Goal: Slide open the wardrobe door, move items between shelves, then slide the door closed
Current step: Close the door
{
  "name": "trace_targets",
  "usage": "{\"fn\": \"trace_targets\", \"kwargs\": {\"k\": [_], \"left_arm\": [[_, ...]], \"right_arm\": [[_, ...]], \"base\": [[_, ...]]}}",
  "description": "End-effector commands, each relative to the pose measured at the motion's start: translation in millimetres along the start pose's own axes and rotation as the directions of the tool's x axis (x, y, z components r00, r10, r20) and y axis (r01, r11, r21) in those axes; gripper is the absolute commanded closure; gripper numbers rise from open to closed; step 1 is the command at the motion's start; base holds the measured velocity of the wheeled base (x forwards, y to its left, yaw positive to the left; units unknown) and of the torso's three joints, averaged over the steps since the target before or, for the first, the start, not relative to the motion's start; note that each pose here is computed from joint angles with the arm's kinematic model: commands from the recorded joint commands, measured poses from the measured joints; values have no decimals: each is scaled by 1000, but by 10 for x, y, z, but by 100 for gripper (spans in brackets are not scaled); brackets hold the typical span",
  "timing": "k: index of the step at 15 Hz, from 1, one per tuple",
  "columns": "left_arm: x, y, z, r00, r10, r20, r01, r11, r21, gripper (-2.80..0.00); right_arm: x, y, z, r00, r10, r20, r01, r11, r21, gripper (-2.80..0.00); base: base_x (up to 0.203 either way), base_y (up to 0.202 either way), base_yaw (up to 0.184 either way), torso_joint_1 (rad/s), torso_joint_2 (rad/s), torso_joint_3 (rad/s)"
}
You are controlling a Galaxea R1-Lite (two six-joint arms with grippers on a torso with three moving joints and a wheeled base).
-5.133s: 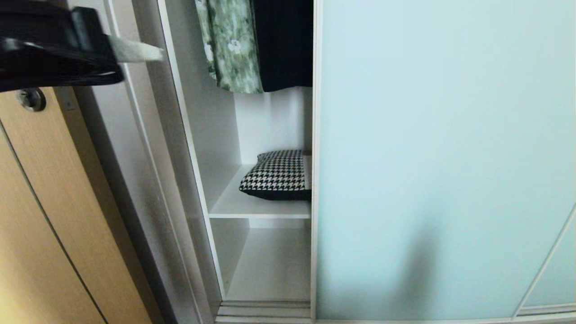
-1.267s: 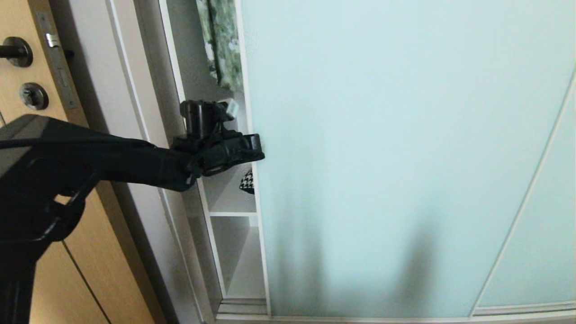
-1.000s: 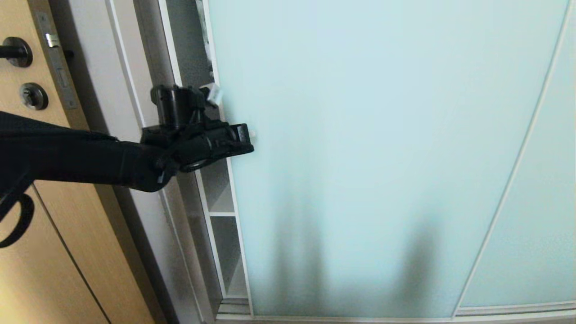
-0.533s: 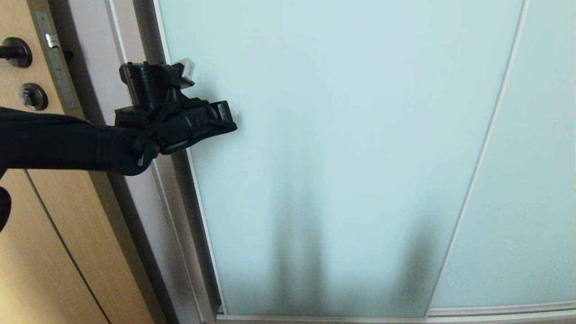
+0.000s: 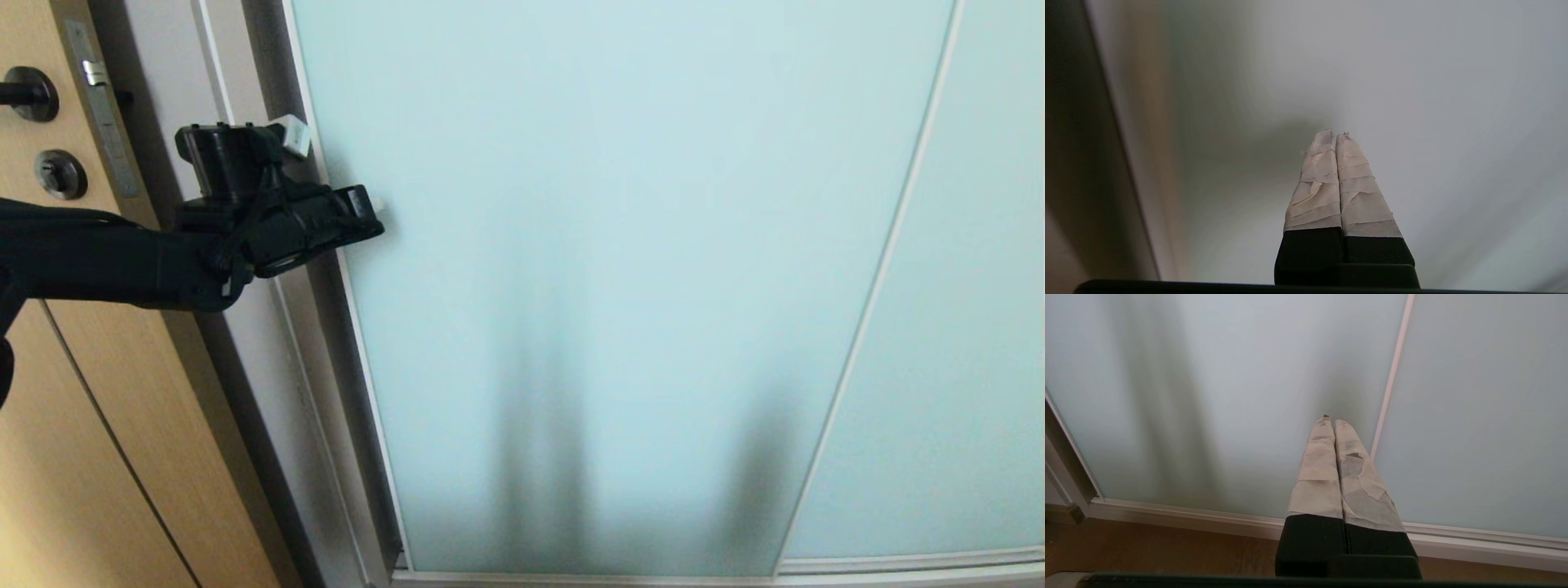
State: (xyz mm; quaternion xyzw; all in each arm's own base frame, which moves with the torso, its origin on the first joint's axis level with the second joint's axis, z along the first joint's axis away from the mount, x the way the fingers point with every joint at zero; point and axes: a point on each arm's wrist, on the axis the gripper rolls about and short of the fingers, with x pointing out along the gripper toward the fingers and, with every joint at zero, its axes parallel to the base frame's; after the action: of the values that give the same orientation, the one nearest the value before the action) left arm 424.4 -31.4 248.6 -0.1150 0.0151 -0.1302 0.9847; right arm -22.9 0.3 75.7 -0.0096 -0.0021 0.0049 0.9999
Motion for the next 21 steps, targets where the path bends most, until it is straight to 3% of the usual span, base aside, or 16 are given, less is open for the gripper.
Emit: {"fn": "trace_targets", "kwargs": {"k": [1,5,8,10,15,18,21], "left_arm": [[57,110,-69,1000,20,-10,-20,1000,-4,0],[174,300,-197,999,51,-16,-51,999,-4,0],[190,305,-168,999,49,-6,-49,999,-4,0],[53,231,-30,999,37,12,-37,999,-7,0],[-663,-127,446,988,-144,54,144,990,8,0],[-851,-209,517,982,-177,61,176,984,11,0],[-825,-208,405,973,-231,11,231,973,-4,0]], "right_arm": [[0,0,0,1000,1,1,-1,1000,-1,0],[0,0,0,1000,1,1,-1,1000,-1,0],[0,0,0,1000,1,1,-1,1000,-1,0],[0,0,0,1000,1,1,-1,1000,-1,0],[0,0,0,1000,1,1,-1,1000,-1,0],[0,0,0,1000,1,1,-1,1000,-1,0],[0,0,0,1000,1,1,-1,1000,-1,0]], "base": [[0,0,0,0,0,0],[0,0,0,0,0,0],[0,0,0,0,0,0],[0,0,0,0,0,0],[0,0,0,0,0,0],[0,0,0,0,0,0],[0,0,0,0,0,0]]}}
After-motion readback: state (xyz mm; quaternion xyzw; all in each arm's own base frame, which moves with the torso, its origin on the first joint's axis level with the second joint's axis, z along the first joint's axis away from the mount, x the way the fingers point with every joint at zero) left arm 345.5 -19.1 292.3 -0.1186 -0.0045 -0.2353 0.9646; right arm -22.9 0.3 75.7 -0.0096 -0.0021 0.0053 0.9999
